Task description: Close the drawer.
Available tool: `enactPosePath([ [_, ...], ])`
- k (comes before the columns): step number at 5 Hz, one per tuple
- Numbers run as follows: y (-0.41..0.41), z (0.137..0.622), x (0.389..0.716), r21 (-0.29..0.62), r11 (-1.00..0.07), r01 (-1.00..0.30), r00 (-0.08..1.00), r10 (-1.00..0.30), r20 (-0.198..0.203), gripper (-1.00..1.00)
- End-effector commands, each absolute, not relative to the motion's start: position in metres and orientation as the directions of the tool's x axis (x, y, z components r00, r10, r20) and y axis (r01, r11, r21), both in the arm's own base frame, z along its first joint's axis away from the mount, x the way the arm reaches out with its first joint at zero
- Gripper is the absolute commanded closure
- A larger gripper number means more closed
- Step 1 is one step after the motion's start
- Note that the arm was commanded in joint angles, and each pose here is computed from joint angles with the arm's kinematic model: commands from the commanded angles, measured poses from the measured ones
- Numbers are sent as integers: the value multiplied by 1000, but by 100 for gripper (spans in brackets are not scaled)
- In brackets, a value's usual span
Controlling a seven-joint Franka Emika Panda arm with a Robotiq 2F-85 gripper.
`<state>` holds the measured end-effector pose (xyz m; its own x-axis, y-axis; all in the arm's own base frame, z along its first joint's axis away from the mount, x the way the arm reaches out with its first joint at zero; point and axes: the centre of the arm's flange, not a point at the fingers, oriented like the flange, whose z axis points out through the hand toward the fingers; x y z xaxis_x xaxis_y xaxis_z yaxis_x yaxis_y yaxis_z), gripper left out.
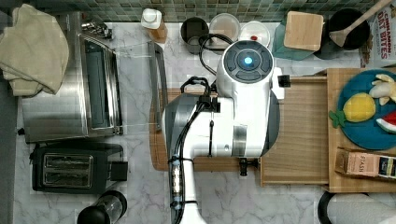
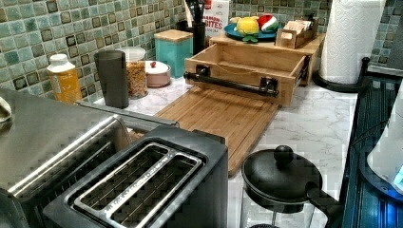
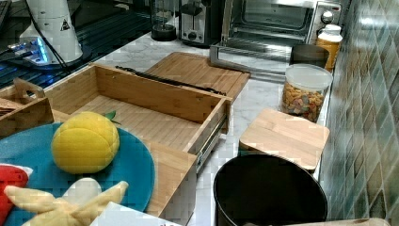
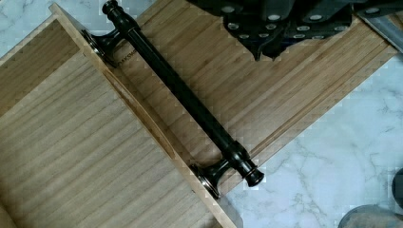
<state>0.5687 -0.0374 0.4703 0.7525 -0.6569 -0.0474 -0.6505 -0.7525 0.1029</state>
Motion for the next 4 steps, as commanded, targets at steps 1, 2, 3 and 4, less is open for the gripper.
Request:
enactPosePath([
  [1,-31,454,550,62,-838,-542,839,-544,-15,100],
  [2,-14,440,536,25,-933,-360,932,-361,-23,100],
  [3,11,418,532,58,-966,-253,967,-255,-27,100],
  [4,20,396,528,96,-981,-169,984,-174,-46,100],
])
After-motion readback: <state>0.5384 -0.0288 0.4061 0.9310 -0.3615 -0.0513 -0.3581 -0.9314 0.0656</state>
